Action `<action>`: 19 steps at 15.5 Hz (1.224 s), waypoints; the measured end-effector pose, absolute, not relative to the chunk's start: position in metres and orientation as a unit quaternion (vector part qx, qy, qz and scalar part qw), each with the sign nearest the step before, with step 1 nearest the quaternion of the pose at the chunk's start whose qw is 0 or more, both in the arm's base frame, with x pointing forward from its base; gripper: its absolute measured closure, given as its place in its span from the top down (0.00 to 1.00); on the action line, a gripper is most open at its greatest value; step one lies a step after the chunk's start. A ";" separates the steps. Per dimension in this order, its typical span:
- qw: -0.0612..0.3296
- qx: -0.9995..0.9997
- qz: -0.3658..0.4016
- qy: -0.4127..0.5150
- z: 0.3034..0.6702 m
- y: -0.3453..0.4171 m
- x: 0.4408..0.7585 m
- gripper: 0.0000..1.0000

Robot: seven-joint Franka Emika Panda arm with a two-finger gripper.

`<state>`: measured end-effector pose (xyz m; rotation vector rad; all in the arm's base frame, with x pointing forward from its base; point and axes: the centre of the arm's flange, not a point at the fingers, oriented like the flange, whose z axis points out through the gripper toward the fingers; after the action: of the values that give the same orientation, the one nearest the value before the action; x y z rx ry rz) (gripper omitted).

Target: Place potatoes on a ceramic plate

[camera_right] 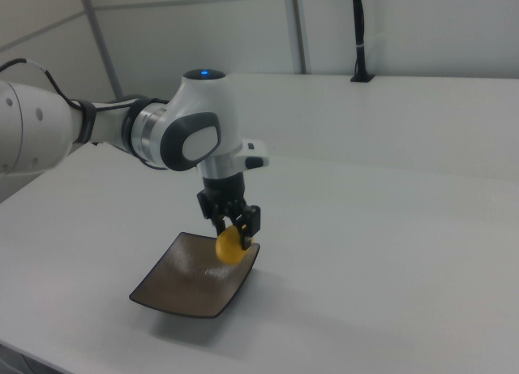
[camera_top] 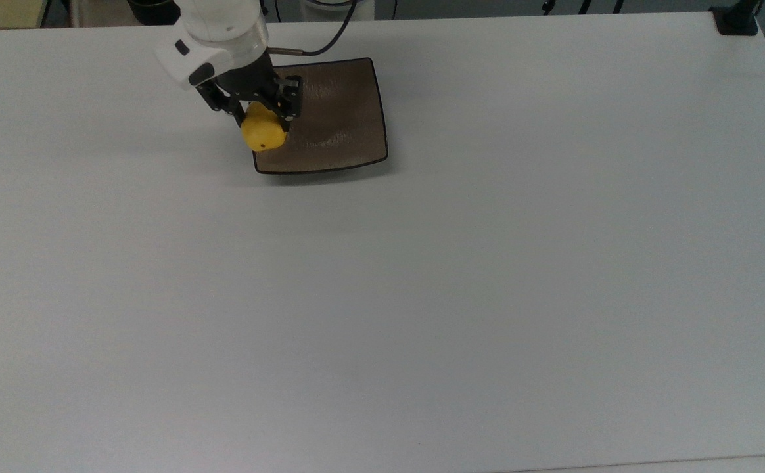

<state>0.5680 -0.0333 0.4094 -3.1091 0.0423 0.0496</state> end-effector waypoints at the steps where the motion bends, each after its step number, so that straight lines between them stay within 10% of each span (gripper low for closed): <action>1: 0.016 -1.000 0.022 0.008 0.404 -0.027 0.565 0.66; 14: 0.017 -0.999 0.030 0.005 0.400 -0.023 0.559 1.00; 19: 0.004 -0.999 0.050 -0.001 0.460 -0.026 0.535 1.00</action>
<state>0.5348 -0.0261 0.4602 -3.1306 -0.0032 0.1580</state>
